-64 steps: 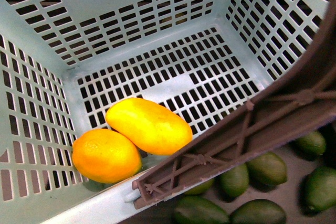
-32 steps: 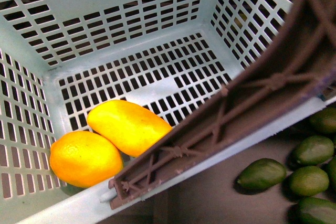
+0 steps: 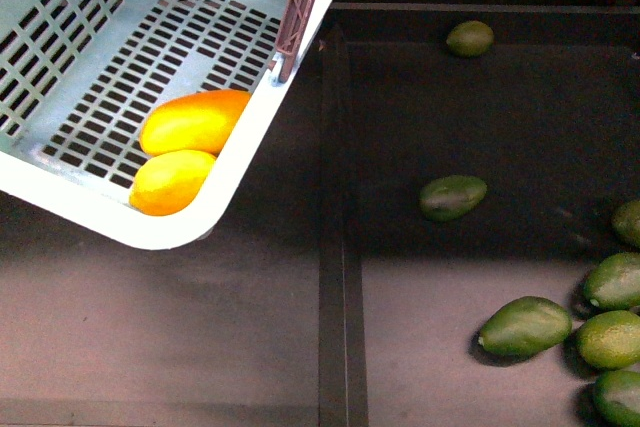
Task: Pick lemon and mango into basket
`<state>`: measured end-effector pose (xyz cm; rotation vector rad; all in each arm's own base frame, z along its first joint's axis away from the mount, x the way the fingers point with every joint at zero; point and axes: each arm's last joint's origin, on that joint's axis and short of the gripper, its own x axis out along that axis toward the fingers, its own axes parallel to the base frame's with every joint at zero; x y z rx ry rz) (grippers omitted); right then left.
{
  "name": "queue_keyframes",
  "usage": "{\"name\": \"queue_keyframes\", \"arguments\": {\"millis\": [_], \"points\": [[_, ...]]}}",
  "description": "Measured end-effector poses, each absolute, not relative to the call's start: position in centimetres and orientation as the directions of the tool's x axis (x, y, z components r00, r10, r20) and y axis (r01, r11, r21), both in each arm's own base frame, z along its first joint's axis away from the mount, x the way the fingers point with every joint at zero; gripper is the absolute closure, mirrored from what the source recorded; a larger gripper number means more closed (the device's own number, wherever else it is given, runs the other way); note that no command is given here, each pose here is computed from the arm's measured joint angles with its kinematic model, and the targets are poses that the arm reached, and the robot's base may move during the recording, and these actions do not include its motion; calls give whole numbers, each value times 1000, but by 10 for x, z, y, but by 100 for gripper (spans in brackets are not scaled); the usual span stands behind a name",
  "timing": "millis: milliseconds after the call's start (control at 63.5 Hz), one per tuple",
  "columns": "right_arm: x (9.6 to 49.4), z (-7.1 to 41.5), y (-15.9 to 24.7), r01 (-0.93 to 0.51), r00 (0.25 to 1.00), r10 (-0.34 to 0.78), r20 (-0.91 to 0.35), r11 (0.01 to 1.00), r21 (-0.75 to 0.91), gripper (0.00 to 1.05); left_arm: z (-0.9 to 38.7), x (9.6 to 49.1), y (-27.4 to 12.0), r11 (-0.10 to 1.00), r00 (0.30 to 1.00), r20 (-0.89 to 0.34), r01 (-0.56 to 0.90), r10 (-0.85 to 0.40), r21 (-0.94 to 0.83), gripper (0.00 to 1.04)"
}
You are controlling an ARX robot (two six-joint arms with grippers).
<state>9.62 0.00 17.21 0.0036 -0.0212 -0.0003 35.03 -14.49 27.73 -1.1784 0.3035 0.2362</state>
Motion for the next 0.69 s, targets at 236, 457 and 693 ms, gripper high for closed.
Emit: {"name": "queue_keyframes", "arguments": {"millis": [236,457,693], "points": [[96,172,0,0,1000,0,21,1000,4,9,232,396,-115,338,889,-456,-443,46,-830,90],[96,172,0,0,1000,0,21,1000,4,9,200,416,-82,284,857,-501,-513,120,-810,90],[96,172,0,0,1000,0,21,1000,4,9,168,426,-71,216,828,-547,-561,125,-800,90]]}}
